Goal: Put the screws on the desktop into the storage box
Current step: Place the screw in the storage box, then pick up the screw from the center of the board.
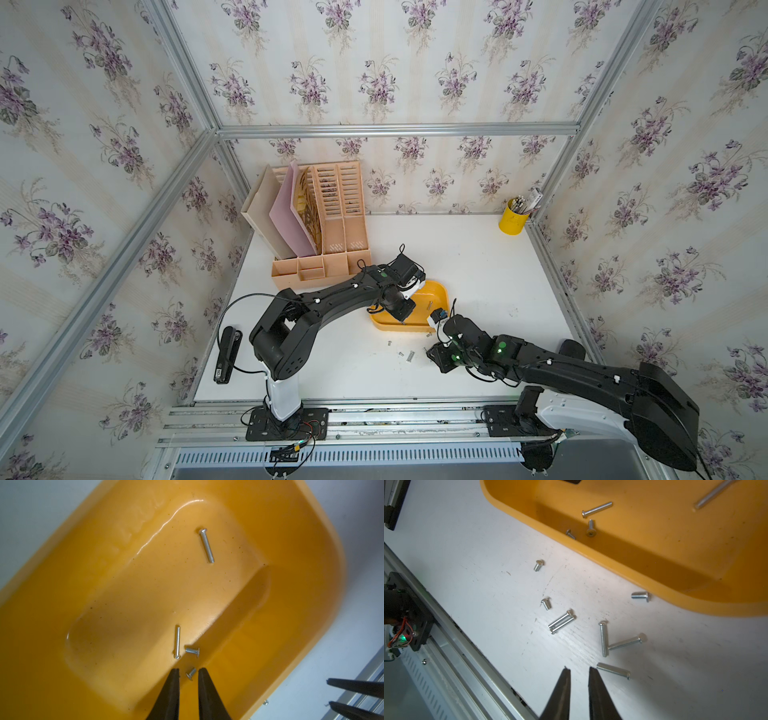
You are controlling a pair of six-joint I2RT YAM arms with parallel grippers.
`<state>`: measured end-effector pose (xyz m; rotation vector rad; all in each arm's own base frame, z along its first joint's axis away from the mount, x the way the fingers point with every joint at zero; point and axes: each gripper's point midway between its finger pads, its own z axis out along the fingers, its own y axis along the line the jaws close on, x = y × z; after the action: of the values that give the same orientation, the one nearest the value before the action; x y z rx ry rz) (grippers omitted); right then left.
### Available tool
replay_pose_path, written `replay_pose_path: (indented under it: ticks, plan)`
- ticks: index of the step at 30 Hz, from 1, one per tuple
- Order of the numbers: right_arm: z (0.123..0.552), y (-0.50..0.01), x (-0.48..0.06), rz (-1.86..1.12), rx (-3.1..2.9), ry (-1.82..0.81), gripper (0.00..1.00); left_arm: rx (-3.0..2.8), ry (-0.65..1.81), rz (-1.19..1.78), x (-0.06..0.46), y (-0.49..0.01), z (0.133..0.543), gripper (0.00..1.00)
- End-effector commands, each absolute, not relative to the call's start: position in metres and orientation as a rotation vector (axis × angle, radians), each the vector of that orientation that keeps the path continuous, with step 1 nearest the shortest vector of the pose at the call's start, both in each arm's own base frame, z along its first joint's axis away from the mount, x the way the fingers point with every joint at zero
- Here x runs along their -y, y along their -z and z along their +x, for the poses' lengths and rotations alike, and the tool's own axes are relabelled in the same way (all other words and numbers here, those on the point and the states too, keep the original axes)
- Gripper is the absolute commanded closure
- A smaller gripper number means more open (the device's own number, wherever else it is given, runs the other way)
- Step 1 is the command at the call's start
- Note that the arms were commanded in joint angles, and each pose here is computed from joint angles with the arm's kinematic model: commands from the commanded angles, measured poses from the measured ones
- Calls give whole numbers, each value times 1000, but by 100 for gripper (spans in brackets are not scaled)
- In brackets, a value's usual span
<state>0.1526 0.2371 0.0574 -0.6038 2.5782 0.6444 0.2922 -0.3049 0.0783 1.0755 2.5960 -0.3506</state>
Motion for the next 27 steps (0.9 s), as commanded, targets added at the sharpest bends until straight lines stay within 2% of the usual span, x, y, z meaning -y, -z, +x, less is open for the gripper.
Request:
replay_pose_path:
  ticks: [1,10,27]
  plan:
    - [160,-55,-236,-593,-2551,-598,77,-2559,332,1063,300,-93,294,71]
    - [167,-42,-240,-628,-2560,-538,73,-2513,359,958,282,-130,281,60]
    - [175,-25,-243,-689,-2571,-428,72,-2547,356,850,243,-121,264,54]
